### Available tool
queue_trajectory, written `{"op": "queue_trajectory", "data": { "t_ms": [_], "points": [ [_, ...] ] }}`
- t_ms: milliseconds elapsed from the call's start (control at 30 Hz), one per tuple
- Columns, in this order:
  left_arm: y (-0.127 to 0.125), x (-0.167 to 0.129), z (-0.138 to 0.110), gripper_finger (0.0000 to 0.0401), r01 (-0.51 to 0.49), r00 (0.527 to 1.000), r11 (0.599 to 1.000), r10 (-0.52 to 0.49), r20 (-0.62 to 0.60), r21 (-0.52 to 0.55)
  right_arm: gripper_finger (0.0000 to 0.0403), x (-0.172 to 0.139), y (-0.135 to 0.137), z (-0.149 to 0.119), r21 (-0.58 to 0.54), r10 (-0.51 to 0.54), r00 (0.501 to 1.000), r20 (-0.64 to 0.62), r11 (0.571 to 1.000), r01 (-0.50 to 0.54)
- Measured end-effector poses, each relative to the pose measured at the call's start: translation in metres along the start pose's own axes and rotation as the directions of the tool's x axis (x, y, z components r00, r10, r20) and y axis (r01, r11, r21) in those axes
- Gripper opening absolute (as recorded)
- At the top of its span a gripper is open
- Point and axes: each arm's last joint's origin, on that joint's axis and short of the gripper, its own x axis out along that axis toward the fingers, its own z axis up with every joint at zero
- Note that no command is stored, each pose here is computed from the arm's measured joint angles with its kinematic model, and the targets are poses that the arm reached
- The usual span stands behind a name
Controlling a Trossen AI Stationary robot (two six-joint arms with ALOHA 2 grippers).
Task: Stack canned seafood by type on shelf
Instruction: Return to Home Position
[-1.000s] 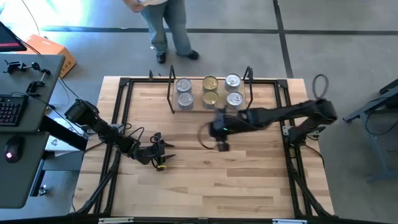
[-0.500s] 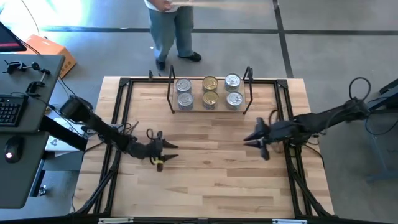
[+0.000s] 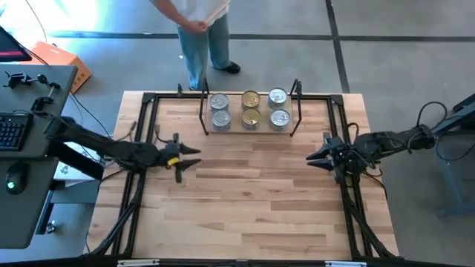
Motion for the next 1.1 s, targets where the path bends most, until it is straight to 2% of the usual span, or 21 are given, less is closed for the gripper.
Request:
{"op": "queue_trajectory", "data": {
  "t_ms": [267,467,567,733,1100],
  "points": [
    [0.018,-0.035,0.012,0.0146,-0.012,0.997,0.998,0.016,0.073,-0.056,0.0078,-0.002,0.000,0.000,0.001,0.004,1.000,0.009,1.000,-0.004],
    [0.031,-0.051,0.008,0.0146,-0.064,0.996,0.994,0.069,0.058,-0.086,0.0078,-0.002,0.000,0.000,-0.003,0.004,1.000,0.010,1.000,-0.004],
    [0.038,-0.059,0.006,0.0146,-0.106,0.993,0.990,0.111,0.042,-0.093,0.0078,-0.002,0.000,0.000,-0.060,0.001,1.000,0.010,0.998,0.000],
    [0.045,-0.073,0.006,0.0146,-0.156,0.988,0.982,0.157,-0.001,-0.111,0.0078,-0.013,-0.007,0.002,-0.041,-0.091,0.992,0.086,0.995,0.095],
    [0.048,-0.080,0.008,0.0146,-0.146,0.987,0.981,0.152,0.043,-0.130,0.0078,-0.052,-0.011,0.000,-0.106,0.027,0.964,0.265,0.994,0.001]
  ]
}}
